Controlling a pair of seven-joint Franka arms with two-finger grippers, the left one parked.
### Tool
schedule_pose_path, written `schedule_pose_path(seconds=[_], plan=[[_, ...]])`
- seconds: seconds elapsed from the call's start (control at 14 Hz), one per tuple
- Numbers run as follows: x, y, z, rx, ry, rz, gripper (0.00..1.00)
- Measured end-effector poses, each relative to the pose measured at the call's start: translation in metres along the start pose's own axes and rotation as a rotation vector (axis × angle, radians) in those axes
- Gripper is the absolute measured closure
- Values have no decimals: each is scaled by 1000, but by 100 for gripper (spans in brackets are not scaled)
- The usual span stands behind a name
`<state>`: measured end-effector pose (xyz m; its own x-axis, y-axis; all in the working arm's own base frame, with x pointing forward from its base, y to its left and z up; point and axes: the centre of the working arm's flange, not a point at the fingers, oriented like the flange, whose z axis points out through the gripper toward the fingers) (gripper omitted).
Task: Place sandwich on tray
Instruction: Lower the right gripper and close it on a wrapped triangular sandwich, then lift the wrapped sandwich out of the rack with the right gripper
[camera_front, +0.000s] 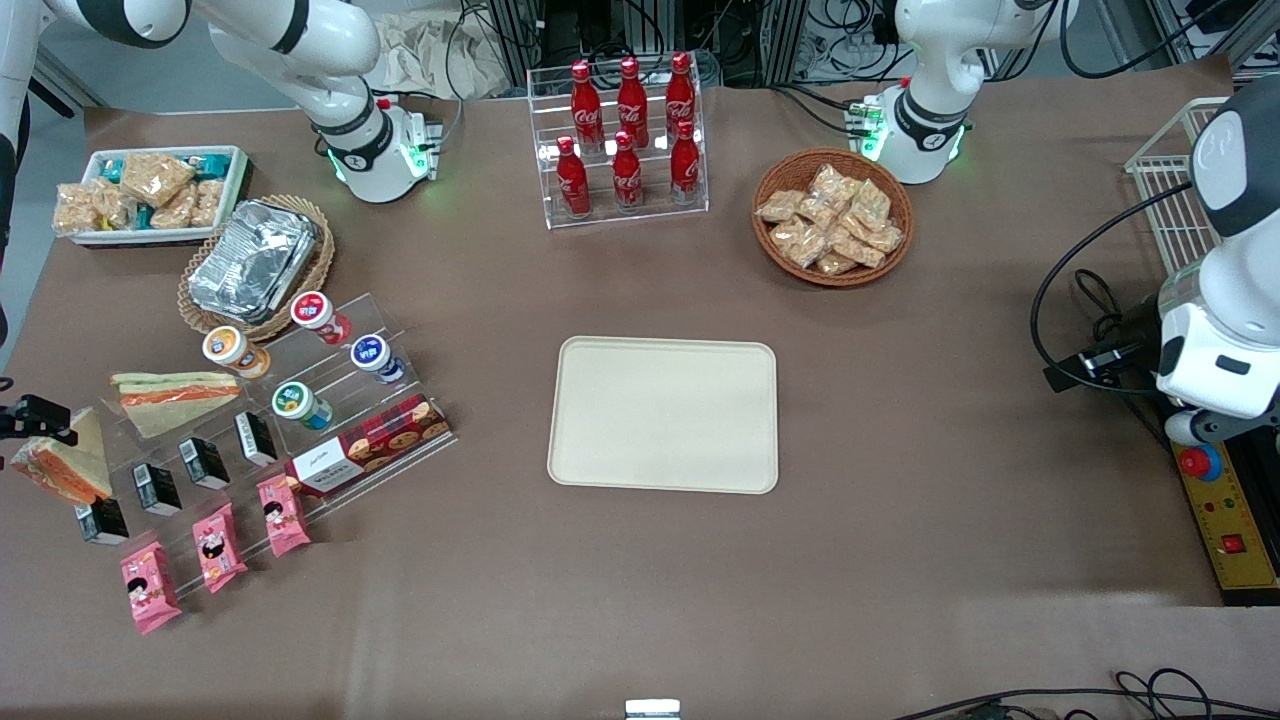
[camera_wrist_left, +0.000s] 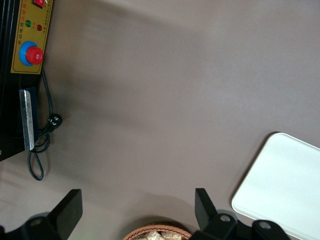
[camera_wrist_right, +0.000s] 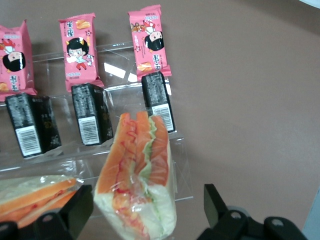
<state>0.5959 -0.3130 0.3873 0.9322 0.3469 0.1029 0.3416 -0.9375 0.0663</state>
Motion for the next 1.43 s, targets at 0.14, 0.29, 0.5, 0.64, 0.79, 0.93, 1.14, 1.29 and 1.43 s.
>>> schedule_pose_path(seconds=[0.14, 0.29, 0.5, 0.64, 0.79, 0.93, 1.14, 1.29, 1.43], plan=[[0, 0, 9, -4, 2, 5, 2], [-1, 0, 16, 0, 11, 8, 2], [-2, -1, 23, 14, 18, 8, 4], [-2, -1, 25, 17, 18, 6, 9], [-4, -1, 26, 20, 18, 7, 29], [-5, 1, 26, 19, 20, 10, 51], [-7, 2, 25, 19, 21, -3, 60], [-7, 3, 23, 18, 26, -7, 63], [-6, 4, 14, 17, 38, -4, 74]])
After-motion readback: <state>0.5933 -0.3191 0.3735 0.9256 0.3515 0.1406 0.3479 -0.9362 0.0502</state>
